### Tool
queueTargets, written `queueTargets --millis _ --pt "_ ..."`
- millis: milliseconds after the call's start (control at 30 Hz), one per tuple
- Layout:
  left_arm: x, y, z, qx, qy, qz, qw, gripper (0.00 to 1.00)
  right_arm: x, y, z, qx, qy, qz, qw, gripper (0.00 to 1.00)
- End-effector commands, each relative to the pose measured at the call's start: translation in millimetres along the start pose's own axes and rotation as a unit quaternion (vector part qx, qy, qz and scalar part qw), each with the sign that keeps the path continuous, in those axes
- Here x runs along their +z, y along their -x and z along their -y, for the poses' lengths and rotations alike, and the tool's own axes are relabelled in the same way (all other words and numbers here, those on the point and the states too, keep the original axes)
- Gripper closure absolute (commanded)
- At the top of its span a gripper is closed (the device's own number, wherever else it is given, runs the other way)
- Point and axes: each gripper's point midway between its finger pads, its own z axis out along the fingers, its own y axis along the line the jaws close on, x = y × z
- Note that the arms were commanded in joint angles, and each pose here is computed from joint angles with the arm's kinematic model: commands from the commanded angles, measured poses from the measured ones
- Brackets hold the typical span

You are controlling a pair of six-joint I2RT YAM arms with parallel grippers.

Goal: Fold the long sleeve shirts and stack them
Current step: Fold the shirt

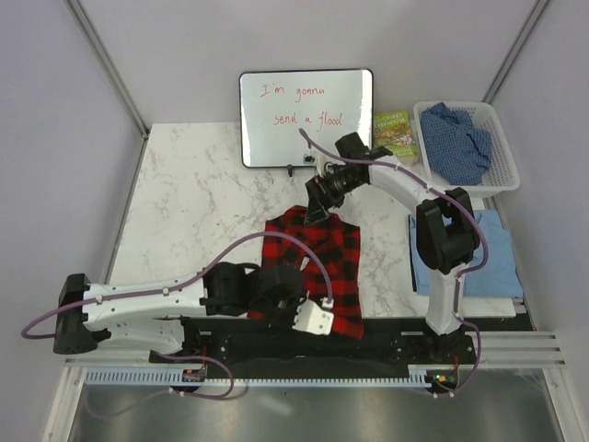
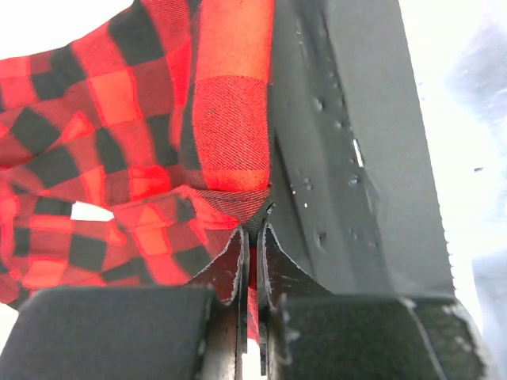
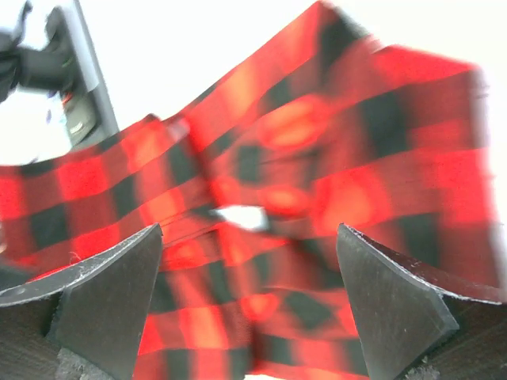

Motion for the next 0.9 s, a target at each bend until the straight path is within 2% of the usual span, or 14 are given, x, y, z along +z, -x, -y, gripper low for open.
queueTargets --millis 0,100,200,333,367,400,467,500,600,733,867 --pt "-17.6 23.8 -21.2 -0.056 -0.026 0.019 0.998 0.98 -10.2 12.1 48.7 -0.027 -0.06 -0.012 0.998 0.02" --pt "-17.1 22.4 -60.7 -0.062 -0.008 0.021 0.998 0.98 -4.7 13.4 77.6 -0.028 -0.087 -0.021 0.996 0.05" --pt "-13.0 15.7 -101.4 -0.063 0.008 0.022 0.998 0.98 2.4 13.5 101.4 -0.01 -0.095 -0.02 0.995 0.12" --pt "-8.9 -0.4 -166.1 -0.049 0.041 0.024 0.998 0.98 23.4 0.2 106.0 0.006 -0.054 -0.028 0.998 0.31" --pt "-7.0 -4.0 -174.8 -0.047 0.044 0.024 0.998 0.98 25.7 -1.6 105.7 0.008 -0.05 -0.03 0.998 0.34" --pt "1.2 -19.4 -186.5 -0.061 0.042 0.013 0.997 0.98 29.3 -3.4 104.8 0.008 -0.047 -0.033 0.998 0.43" --pt "7.2 -29.0 -201.0 -0.053 0.042 0.011 0.998 0.98 31.4 -7.7 105.4 0.008 -0.043 -0.036 0.998 0.49" --pt "7.6 -37.4 -214.9 -0.055 0.056 0.011 0.997 0.98 32.3 -9.1 103.8 0.006 -0.04 -0.037 0.999 0.55" --pt "22.0 -58.4 -244.1 -0.041 0.087 0.004 0.995 0.98 33.5 -16.9 96.2 -0.003 -0.026 -0.042 0.999 0.61" --pt "41.3 -81.0 -260.1 -0.044 0.103 -0.011 0.994 0.98 36.3 -28.9 84.6 -0.008 -0.007 -0.054 0.998 0.63" --pt "45.4 -78.9 -241.0 -0.054 0.084 0.008 0.995 0.98 37.3 -40.0 65.7 -0.012 0.014 -0.062 0.998 0.66"
